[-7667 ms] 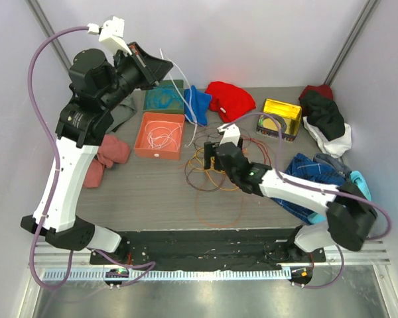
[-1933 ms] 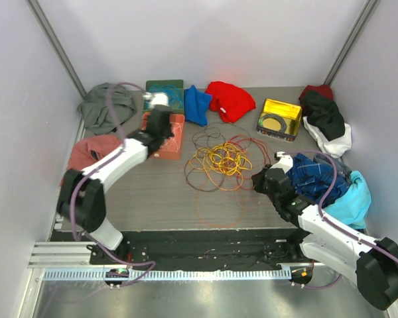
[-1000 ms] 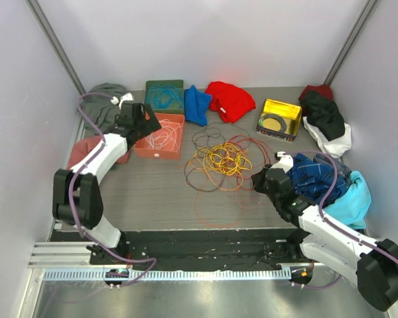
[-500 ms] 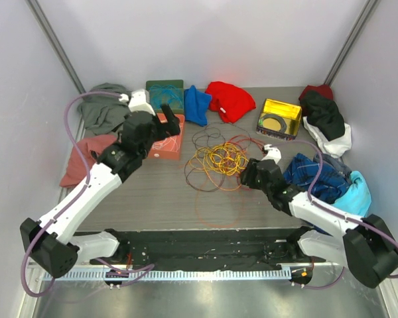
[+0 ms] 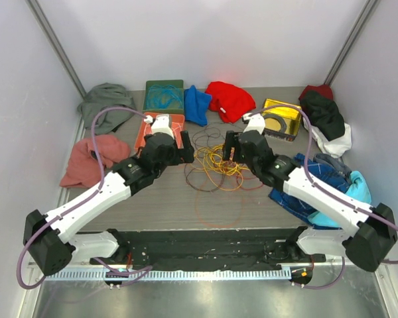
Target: Untangle the cables
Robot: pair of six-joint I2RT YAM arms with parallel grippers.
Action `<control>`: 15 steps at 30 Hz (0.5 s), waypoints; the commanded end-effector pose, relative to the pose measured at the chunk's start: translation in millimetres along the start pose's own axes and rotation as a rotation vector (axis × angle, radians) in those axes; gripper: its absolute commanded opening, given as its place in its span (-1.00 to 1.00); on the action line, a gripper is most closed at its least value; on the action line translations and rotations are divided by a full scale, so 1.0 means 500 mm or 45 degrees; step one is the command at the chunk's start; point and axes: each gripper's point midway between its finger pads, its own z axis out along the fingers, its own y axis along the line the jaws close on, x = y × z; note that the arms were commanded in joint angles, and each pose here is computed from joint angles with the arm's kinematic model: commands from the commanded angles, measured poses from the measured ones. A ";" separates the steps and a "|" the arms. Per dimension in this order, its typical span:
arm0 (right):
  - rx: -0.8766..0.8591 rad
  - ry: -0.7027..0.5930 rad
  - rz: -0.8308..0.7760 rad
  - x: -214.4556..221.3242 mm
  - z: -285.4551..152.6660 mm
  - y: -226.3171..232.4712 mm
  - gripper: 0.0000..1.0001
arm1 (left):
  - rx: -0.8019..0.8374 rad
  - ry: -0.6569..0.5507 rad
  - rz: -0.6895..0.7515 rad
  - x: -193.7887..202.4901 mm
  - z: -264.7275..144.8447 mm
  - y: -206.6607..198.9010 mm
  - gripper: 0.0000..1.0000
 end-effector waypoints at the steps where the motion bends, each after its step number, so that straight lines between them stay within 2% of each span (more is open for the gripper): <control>1: 0.263 0.234 -0.182 0.091 0.007 -0.079 0.56 | 0.009 -0.027 -0.021 -0.005 0.004 -0.021 1.00; 3: 0.227 0.136 -0.108 0.068 -0.011 -0.076 0.53 | 0.011 -0.026 -0.021 -0.006 0.006 -0.023 1.00; 4: 0.216 0.124 -0.073 0.090 -0.018 -0.087 0.53 | 0.015 -0.025 -0.022 -0.005 0.008 -0.025 1.00; 6: 0.039 -0.095 0.084 0.020 -0.064 -0.058 0.52 | 0.052 -0.003 -0.019 0.003 0.015 -0.038 1.00; 7: -0.002 -0.118 0.103 0.039 -0.074 -0.064 0.51 | 0.064 0.007 -0.013 0.008 0.018 -0.043 1.00; 9: -0.124 -0.256 0.178 -0.003 -0.117 -0.051 0.51 | 0.083 0.026 -0.009 0.018 0.029 -0.053 1.00; 12: -0.111 -0.269 0.169 -0.004 -0.131 -0.064 0.52 | 0.097 0.036 -0.009 0.024 0.042 -0.066 1.00; 15: -0.007 -0.227 0.132 0.004 -0.123 -0.087 0.53 | 0.090 0.030 -0.043 0.029 0.063 -0.073 1.00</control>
